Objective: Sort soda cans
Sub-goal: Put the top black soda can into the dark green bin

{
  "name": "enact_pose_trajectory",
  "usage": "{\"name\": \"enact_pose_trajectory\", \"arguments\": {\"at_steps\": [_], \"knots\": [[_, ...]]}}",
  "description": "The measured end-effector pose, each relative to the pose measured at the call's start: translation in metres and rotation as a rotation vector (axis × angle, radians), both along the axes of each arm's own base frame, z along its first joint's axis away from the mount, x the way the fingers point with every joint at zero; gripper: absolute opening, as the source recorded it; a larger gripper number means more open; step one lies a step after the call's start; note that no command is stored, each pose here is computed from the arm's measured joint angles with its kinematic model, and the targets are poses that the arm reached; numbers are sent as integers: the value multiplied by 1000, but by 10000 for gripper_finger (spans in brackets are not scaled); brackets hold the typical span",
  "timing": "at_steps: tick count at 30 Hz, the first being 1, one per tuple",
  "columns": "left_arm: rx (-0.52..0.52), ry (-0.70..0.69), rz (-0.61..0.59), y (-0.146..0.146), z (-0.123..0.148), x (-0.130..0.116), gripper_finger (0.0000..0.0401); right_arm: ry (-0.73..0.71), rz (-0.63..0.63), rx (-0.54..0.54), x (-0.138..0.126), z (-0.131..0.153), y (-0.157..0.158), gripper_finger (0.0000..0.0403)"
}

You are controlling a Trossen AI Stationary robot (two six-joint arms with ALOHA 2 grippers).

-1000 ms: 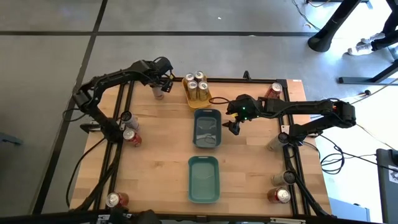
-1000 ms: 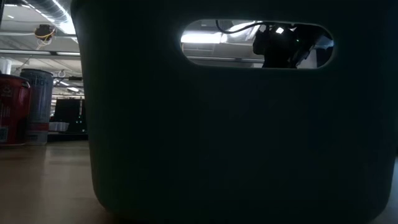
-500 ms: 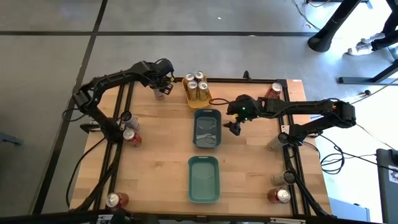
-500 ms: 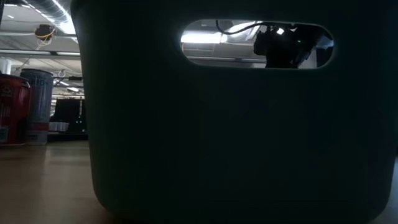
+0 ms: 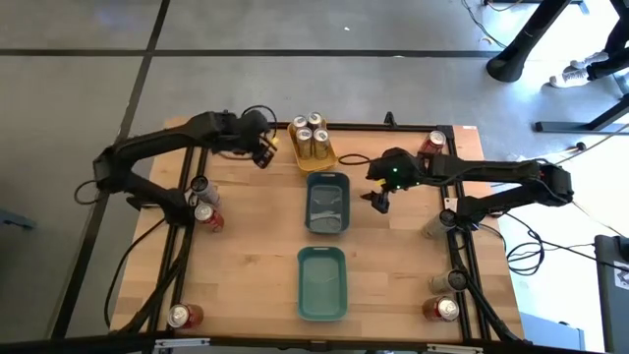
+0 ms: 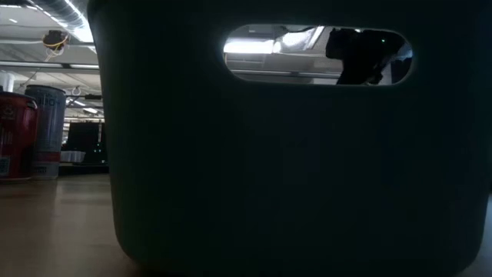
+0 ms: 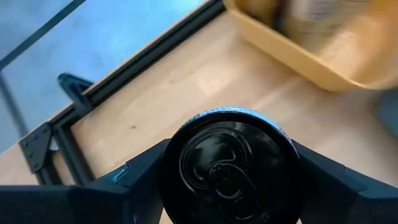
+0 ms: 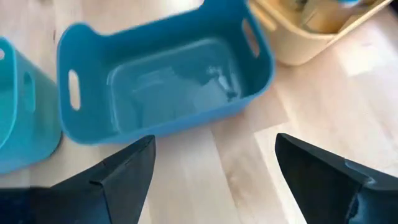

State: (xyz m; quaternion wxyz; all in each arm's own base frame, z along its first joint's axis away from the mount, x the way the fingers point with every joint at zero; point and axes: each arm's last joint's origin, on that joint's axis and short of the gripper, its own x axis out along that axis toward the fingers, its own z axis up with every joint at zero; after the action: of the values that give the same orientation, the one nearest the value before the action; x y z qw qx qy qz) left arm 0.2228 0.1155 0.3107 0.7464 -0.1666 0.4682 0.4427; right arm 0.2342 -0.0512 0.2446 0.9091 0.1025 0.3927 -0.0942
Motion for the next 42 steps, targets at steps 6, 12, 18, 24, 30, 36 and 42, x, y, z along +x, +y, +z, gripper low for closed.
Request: {"name": "enact_pose_trajectory", "arguments": {"at_steps": [6, 12, 18, 24, 30, 36, 42], "knots": [[43, -160, -104, -41, 29, -13, 260, -59, -15, -31, 4, 5, -2, 331], [82, -351, -254, -75, 52, -17, 263, -143, 45, 32, 9, 9, 0, 331], [122, -464, -402, -97, 60, -2, 261, -193, 56, 45, 13, 18, 0, 330], [149, -463, -493, -107, 50, 26, 262, -342, 75, 7, 20, 31, -1, 262], [168, -414, -541, -109, 33, 54, 261, -494, 113, -34, 28, 18, -2, 91], [189, -434, -560, -110, 27, 68, 260, -620, 102, -22, 26, -2, -2, 22], [234, -491, -586, -110, 28, 80, 261, -621, 90, 4, 31, -15, -2, 24]]}}
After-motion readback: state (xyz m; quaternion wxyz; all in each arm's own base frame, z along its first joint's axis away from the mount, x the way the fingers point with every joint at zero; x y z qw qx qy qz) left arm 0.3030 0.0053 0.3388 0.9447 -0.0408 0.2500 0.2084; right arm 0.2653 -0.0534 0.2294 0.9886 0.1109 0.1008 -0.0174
